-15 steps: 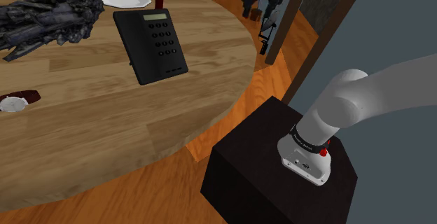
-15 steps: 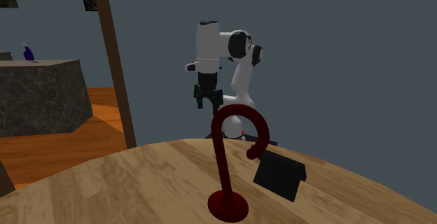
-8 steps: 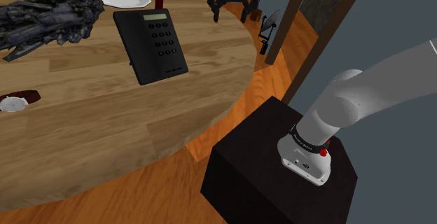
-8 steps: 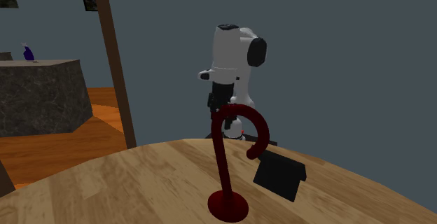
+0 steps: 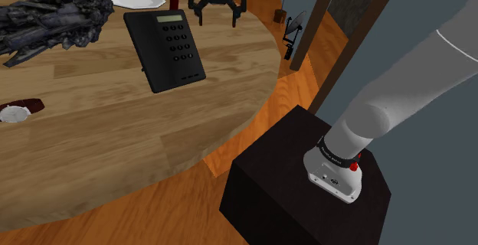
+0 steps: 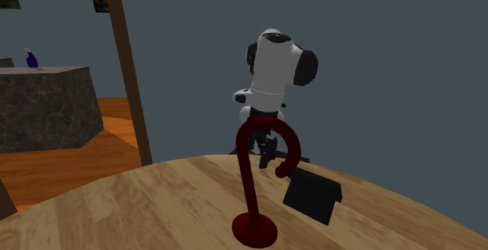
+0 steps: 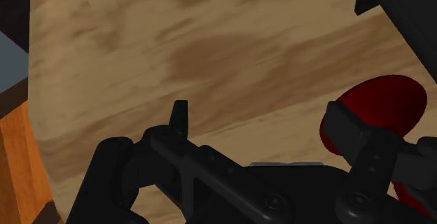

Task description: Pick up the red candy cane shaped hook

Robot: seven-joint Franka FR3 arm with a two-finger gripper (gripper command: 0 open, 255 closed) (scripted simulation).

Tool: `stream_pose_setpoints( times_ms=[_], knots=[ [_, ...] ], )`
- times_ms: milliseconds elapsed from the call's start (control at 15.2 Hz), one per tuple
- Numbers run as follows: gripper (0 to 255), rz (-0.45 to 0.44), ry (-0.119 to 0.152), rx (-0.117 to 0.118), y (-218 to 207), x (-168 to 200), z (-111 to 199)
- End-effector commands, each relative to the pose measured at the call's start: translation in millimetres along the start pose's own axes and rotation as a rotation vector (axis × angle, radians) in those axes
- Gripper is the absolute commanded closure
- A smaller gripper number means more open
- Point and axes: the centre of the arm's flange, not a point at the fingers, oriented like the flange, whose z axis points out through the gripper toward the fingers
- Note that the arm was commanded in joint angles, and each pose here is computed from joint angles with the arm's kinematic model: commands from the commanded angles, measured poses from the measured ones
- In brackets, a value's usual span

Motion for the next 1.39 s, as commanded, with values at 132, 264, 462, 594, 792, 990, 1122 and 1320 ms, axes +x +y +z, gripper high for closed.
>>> stream_pose_setpoints(
  times_ms=[132, 264, 462, 594, 792, 990, 1122, 1320],
  knots=[
    [0, 0.115, 0.005, -0.033, -62, 2, 15],
    [0, 0.170, 0.008, -0.051, -90, 8, 20],
    [0, 0.252, 0.013, -0.077, -131, 19, 30],
    [0, 0.306, 0.016, -0.094, -158, 29, 37],
    [0, 0.363, 0.019, -0.113, -184, 40, 45],
    [0, 0.363, 0.019, -0.113, -186, 38, 60],
    [0, 0.363, 0.019, -0.113, -187, 37, 71],
    [0, 0.363, 0.019, -0.113, -188, 36, 84]
  ],
)
